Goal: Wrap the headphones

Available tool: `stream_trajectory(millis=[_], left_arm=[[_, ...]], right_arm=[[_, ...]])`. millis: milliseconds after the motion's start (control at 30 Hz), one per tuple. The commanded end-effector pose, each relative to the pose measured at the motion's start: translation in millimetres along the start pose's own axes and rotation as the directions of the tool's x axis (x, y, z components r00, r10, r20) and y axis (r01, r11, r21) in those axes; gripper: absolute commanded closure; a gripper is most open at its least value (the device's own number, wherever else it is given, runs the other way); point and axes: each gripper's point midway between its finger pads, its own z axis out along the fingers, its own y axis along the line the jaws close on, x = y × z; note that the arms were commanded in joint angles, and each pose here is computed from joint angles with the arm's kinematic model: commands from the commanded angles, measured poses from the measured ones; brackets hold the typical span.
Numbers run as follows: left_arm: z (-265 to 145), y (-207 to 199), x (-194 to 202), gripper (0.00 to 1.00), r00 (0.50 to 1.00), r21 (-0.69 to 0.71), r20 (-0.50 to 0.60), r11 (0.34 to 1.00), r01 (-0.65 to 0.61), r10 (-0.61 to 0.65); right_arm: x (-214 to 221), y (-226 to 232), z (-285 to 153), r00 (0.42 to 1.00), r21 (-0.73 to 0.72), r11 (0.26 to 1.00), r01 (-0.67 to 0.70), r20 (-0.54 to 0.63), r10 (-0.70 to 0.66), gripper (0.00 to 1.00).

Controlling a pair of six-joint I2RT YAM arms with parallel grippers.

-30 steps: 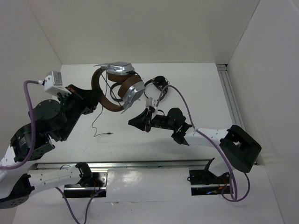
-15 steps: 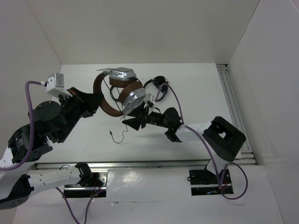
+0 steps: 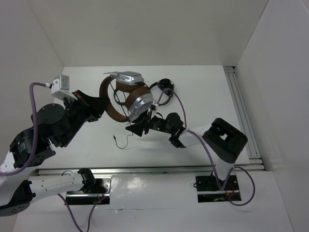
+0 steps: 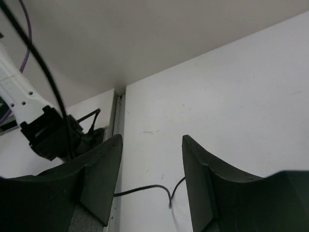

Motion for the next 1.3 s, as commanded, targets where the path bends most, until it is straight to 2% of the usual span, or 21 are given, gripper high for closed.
stream_trajectory(millis=[0, 300, 500, 900, 967, 1033, 1067, 1167, 1233, 1267], left_arm=[[-9.9, -21.7, -28.9, 1.0, 0.994, 0.089, 0.067, 0.993, 0.083, -0.089], [-6.7, -19.9, -20.8, 1.0, 0.996, 0.084, 0.049, 0.994, 0.072, -0.076], [-4.4, -24.3, -17.8, 1.0, 0.997, 0.097, 0.036, 0.993, 0.071, -0.075], [-2.6, -30.1, -13.5, 1.0, 0.997, 0.118, 0.016, 0.99, 0.07, -0.073], [-4.2, -31.6, -16.7, 1.0, 0.997, 0.124, 0.021, 0.989, 0.075, -0.078], [-2.9, -27.2, -20.6, 1.0, 0.996, 0.1, 0.044, 0.992, 0.076, -0.081], [-2.0, -20.9, -21.3, 1.0, 0.996, 0.071, 0.057, 0.996, 0.059, -0.064], [-4.6, -21.2, -39.0, 1.0, 0.993, 0.049, 0.106, 0.997, 0.055, -0.06], [-3.0, -25.5, -45.4, 1.0, 0.993, 0.034, 0.107, 0.999, 0.038, -0.041], [-1.9, -27.7, -47.1, 1.0, 0.993, 0.034, 0.11, 0.999, 0.029, -0.032]], right_arm=[[-114.2, 36.1, -12.4, 0.889, 0.046, 0.961, 0.273, 0.37, -0.27, 0.4], [-153.6, 59.2, -26.0, 0.852, 0.084, 0.933, 0.351, 0.385, -0.355, 0.4], [-141.1, 73.2, -19.8, 0.881, -0.024, 0.931, 0.365, 0.332, -0.338, 0.4], [-120.3, 52.1, 6.5, 0.909, -0.039, 0.947, 0.318, 0.297, -0.293, 0.41], [-114.5, 50.5, 8.2, 0.911, -0.053, 0.948, 0.314, 0.299, -0.286, 0.49], [-110.5, 57.2, 9.7, 0.918, -0.087, 0.951, 0.298, 0.301, -0.26, 0.64], [-105.1, 57.5, 8.4, 0.922, -0.097, 0.952, 0.291, 0.295, -0.252, 0.78], [-88.5, 63.9, 5.1, 0.937, -0.123, 0.956, 0.267, 0.267, -0.227, 0.85], [-81.0, 67.9, 6.6, 0.941, -0.131, 0.958, 0.256, 0.261, -0.215, 0.99], [-75.6, 64.6, 7.7, 0.945, -0.129, 0.96, 0.248, 0.249, -0.211, 1.0]])
